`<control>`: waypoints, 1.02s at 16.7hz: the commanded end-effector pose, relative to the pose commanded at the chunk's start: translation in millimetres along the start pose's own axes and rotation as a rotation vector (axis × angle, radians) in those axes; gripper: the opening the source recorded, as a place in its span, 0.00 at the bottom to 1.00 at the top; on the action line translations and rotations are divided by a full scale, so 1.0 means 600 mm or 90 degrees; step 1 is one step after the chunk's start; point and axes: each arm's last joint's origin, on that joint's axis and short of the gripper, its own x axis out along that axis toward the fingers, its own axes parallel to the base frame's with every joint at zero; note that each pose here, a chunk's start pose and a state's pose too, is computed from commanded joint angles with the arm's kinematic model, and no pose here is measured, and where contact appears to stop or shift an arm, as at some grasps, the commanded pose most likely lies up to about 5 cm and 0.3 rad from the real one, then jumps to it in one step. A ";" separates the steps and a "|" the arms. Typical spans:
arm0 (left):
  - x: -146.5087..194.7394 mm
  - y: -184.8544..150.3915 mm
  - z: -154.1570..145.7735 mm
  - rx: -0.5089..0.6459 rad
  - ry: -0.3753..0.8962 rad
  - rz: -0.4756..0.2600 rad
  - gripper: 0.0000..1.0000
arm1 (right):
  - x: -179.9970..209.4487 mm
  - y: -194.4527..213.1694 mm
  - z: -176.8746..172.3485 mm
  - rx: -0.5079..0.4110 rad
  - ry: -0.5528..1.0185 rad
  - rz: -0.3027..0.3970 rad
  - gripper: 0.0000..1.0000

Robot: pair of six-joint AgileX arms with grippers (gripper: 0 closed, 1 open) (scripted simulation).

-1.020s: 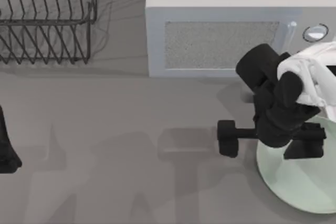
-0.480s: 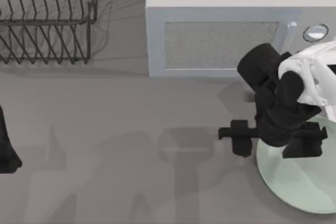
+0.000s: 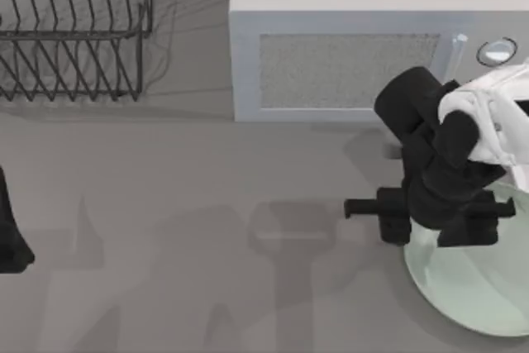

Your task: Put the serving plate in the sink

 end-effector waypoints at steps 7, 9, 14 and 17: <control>0.000 0.000 0.000 0.000 0.000 0.000 1.00 | -0.053 -0.006 0.009 0.006 -0.064 0.025 0.00; 0.000 0.000 0.000 0.000 0.000 0.000 1.00 | -0.063 -0.001 0.015 0.006 -0.061 0.023 0.00; 0.000 0.000 0.000 0.000 0.000 0.000 1.00 | -0.161 0.025 0.050 0.005 -0.053 0.019 0.00; 0.000 0.000 0.000 0.000 0.000 0.000 1.00 | -0.263 0.031 0.058 0.004 -0.047 0.016 0.00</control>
